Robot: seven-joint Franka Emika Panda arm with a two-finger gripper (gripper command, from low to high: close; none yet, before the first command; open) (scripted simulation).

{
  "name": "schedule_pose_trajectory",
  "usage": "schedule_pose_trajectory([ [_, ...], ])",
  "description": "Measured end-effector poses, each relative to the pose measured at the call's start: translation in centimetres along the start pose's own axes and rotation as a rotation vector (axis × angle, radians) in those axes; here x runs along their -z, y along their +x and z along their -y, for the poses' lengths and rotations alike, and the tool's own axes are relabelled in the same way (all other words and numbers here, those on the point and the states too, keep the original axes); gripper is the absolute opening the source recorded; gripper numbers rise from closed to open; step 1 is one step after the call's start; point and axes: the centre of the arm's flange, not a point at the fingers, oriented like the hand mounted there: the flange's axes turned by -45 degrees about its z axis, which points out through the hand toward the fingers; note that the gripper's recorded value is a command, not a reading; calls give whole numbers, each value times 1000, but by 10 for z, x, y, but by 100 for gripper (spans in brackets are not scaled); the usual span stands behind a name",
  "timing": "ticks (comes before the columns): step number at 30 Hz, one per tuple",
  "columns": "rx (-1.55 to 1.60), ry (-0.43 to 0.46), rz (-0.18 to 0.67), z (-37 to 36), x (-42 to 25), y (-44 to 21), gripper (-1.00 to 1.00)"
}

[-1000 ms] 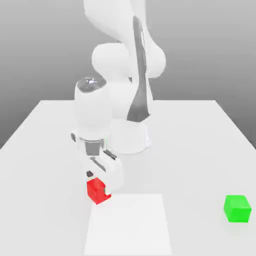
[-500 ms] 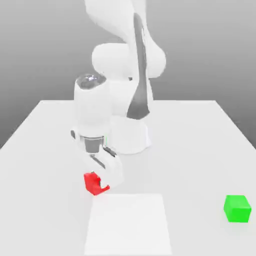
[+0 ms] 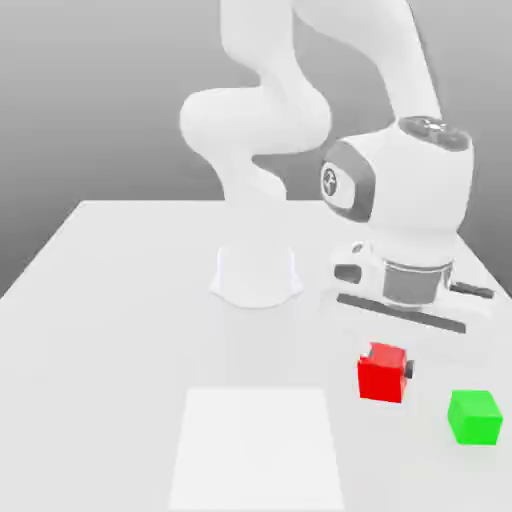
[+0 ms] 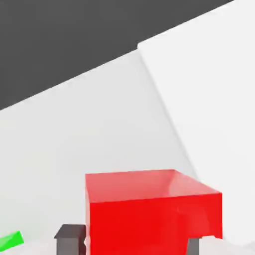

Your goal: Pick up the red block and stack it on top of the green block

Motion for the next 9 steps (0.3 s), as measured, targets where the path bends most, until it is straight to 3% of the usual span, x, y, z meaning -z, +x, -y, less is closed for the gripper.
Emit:
schedule_pose_trajectory([
  [6,53,14,6,44,-40,-23,-100],
  [7,54,14,7,44,-51,-24,100],
  [9,54,14,7,44,-51,-24,100],
])
